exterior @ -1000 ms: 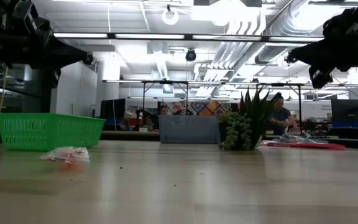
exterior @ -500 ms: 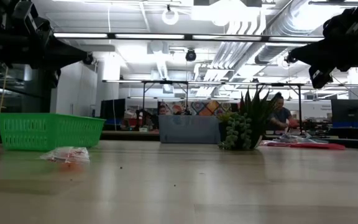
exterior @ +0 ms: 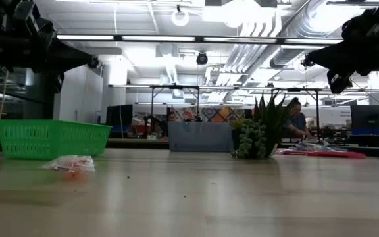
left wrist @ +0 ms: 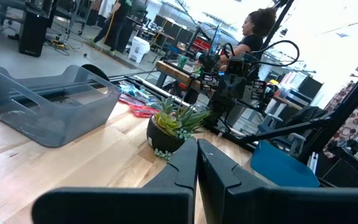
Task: Sort candy
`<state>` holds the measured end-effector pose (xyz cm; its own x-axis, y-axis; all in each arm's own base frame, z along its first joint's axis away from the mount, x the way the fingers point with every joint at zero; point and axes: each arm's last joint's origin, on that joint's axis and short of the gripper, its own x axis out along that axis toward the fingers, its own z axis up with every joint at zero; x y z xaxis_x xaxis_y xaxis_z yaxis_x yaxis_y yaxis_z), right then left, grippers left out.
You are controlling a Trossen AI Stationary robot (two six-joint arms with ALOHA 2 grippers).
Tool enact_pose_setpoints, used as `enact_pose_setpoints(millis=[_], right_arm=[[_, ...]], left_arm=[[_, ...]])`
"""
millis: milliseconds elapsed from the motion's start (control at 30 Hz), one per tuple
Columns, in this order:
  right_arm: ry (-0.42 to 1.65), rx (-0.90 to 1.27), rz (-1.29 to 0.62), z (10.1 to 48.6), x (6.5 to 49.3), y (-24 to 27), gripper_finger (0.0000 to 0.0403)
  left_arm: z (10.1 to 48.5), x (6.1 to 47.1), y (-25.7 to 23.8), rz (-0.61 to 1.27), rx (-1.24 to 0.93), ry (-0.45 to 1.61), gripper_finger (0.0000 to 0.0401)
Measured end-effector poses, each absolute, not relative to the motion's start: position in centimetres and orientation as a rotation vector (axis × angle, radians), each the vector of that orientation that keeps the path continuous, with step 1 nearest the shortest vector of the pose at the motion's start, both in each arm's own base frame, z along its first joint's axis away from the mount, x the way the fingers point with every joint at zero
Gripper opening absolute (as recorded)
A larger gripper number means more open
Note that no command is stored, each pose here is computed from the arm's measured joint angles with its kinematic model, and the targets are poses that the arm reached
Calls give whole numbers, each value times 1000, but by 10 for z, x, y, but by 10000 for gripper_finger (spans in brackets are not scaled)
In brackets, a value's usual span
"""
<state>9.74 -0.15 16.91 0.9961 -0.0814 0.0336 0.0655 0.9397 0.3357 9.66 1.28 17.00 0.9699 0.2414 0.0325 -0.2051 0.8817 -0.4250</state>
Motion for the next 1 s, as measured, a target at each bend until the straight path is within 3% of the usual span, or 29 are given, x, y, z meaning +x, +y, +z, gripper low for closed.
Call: enact_pose_setpoints(millis=[533, 733, 833, 933, 1000], right_arm=[[-56, 360, -84, 170, 97, -2, 0], [-434, 629, -111, 201, 90, -6, 0], [-685, 712, -241, 218, 79, -12, 0], [-743, 682, -365, 232, 74, -15, 0], [-670, 634, -417, 246, 75, -17, 0]], left_arm=[[170, 97, 13, 233, -433, -85, 0], [170, 97, 13, 232, -433, -85, 0], [170, 97, 13, 233, -433, -85, 0], [170, 97, 13, 233, -433, -86, 0], [170, 97, 13, 233, -433, -85, 0]])
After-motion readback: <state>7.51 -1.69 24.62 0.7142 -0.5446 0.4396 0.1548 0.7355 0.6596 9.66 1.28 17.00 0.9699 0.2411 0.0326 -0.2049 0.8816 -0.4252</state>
